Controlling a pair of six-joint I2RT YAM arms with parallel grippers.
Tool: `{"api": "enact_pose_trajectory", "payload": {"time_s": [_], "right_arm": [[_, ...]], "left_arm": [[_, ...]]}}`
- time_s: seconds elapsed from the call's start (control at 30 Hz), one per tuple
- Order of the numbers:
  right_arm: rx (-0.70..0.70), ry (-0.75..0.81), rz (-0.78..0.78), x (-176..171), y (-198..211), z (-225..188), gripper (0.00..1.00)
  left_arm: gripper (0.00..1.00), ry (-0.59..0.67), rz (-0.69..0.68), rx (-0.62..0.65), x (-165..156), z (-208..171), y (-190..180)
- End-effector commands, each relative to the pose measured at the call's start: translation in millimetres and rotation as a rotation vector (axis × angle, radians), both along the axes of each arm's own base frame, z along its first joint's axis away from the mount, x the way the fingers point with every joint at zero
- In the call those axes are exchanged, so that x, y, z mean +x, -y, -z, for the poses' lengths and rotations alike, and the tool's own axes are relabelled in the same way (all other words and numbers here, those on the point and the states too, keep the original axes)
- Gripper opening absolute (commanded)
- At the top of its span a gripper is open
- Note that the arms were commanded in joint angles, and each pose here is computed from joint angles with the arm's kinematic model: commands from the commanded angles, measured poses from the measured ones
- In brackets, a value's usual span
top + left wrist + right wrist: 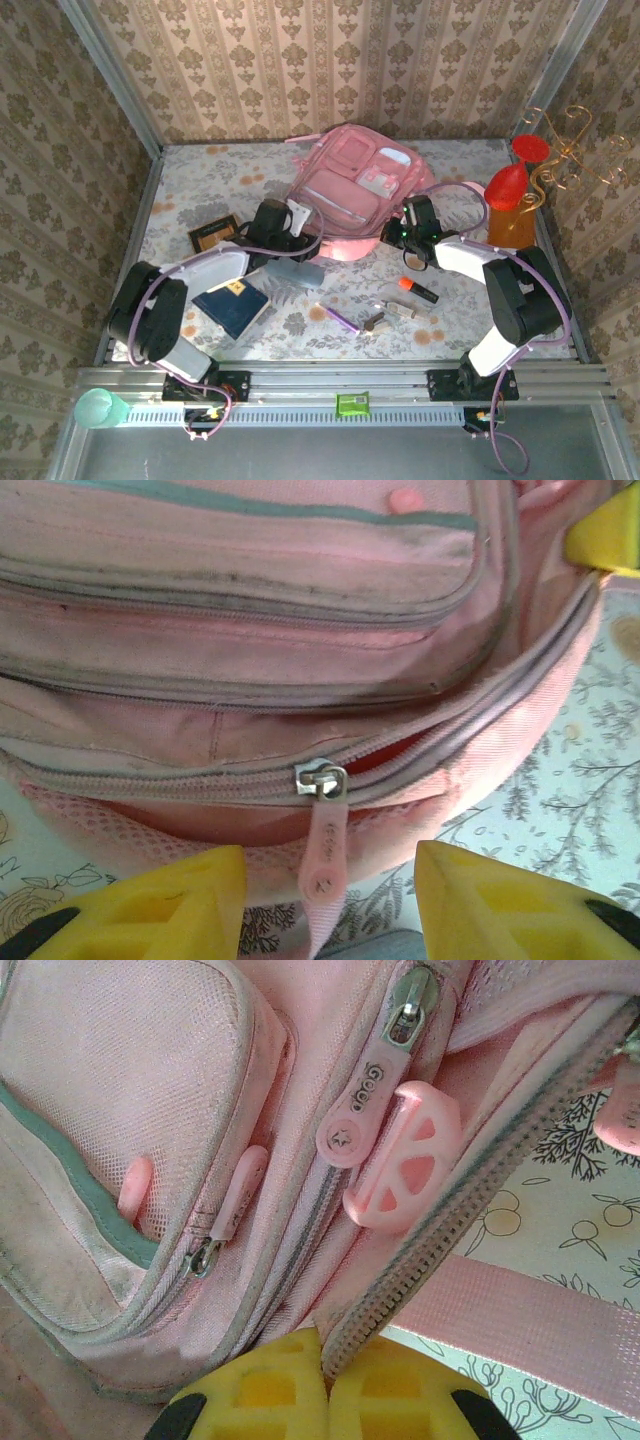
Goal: Pack the student bag
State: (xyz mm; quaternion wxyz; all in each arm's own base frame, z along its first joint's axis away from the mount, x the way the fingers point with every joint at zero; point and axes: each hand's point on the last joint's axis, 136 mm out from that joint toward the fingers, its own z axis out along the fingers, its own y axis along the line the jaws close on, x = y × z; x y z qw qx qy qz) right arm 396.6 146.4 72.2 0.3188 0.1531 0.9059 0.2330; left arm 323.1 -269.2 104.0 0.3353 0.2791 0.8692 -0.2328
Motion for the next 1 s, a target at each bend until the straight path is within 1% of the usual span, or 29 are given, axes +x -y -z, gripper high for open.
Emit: {"api": "enact_pose_trajectory", "payload": {"time_s": [0.0, 0.33, 0.43, 0.5, 0.57, 0.67, 0.73, 0.87, 0.97], "right_arm": [[0.019, 0.062, -0.003, 16.8, -6.0, -18.2, 0.0], [0.018, 0.043, 0.0, 18.3, -5.3, -8.3, 0.0], [0.008, 0.043, -0.001, 19.3, -3.4, -8.0, 0.0], [-0.001, 0.043, -0.002, 19.9, -1.3, -8.1, 0.0], [-0.011, 0.041, -0.005, 19.8, 0.2, -8.3, 0.0], [-0.038, 0.044, 0.004, 20.0, 7.1, -9.2, 0.0], [-0.061, 0.043, 0.009, 19.0, 12.6, -9.2, 0.0], [-0.143, 0.044, 0.019, 17.2, 29.0, -11.4, 0.0], [-0.202, 0.034, 0.009, 16.8, 37.8, -10.9, 0.0]], "left_arm": [[0.48, -0.016, 0.022, 0.075, 0.8, 10.3, 1.9], [0.43, -0.079, 0.044, 0.12, 6.3, 33.2, 11.5], [0.35, -0.088, 0.035, 0.132, 8.3, 38.0, 10.7], [0.26, -0.089, 0.034, 0.137, 9.9, 39.1, 10.8], [0.15, -0.088, 0.037, 0.131, 10.4, 36.1, 11.6], [0.01, -0.074, 0.039, 0.105, 9.2, 26.8, 11.4], [0.0, -0.061, 0.024, 0.107, 9.7, 23.3, 4.9], [0.0, -0.028, -0.067, 0.133, 18.0, 20.1, -25.2], [0.0, -0.021, -0.11, 0.143, 23.3, 19.5, -41.5]]}}
